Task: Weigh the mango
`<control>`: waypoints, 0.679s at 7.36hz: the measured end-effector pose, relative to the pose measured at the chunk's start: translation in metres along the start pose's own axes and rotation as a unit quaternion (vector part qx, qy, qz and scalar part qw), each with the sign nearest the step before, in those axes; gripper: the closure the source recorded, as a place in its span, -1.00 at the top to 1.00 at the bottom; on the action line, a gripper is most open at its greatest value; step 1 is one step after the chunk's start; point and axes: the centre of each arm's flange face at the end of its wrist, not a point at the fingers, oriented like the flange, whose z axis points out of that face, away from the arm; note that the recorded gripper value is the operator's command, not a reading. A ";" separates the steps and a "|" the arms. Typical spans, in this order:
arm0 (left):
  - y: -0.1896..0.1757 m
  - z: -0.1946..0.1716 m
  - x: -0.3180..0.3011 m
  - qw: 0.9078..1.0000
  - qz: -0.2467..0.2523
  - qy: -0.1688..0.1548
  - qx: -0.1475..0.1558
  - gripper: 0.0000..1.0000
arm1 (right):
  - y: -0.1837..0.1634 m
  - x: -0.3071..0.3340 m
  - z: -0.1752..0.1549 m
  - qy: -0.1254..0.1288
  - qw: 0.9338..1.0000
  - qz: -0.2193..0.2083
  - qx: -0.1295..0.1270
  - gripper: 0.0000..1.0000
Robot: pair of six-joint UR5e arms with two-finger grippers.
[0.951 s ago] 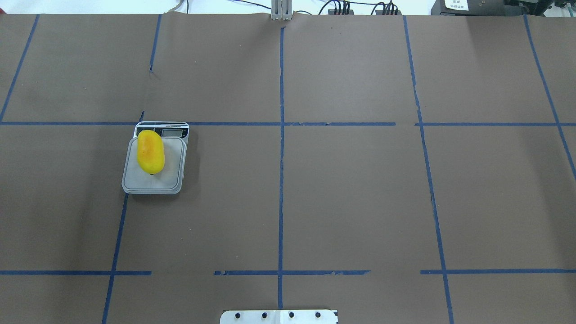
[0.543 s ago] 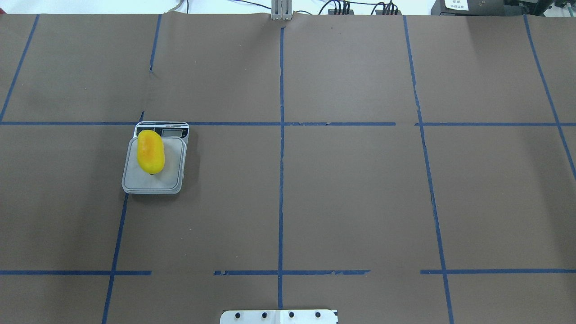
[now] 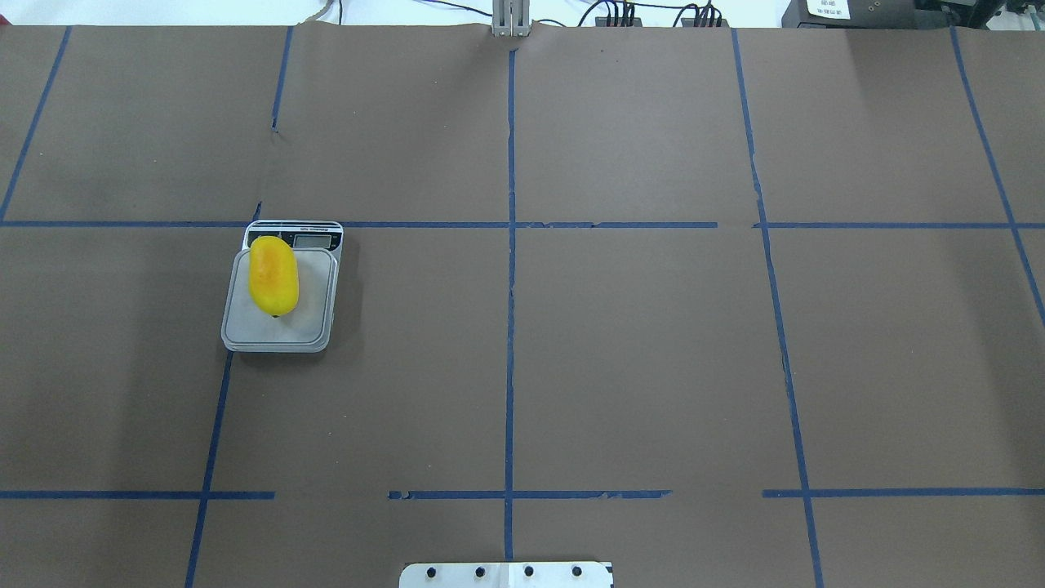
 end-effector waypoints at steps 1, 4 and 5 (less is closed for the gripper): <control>0.002 -0.004 0.006 1.000 0.009 0.000 0.006 1.00 | 0.000 0.000 0.000 0.000 1.000 0.000 0.000 1.00; -0.010 -0.018 0.021 0.999 0.037 -0.006 0.028 1.00 | 0.000 0.000 0.000 0.000 1.000 0.000 0.000 1.00; -0.012 -0.022 0.024 0.999 0.042 -0.007 0.032 1.00 | 0.000 0.000 0.000 0.000 1.000 0.000 0.000 1.00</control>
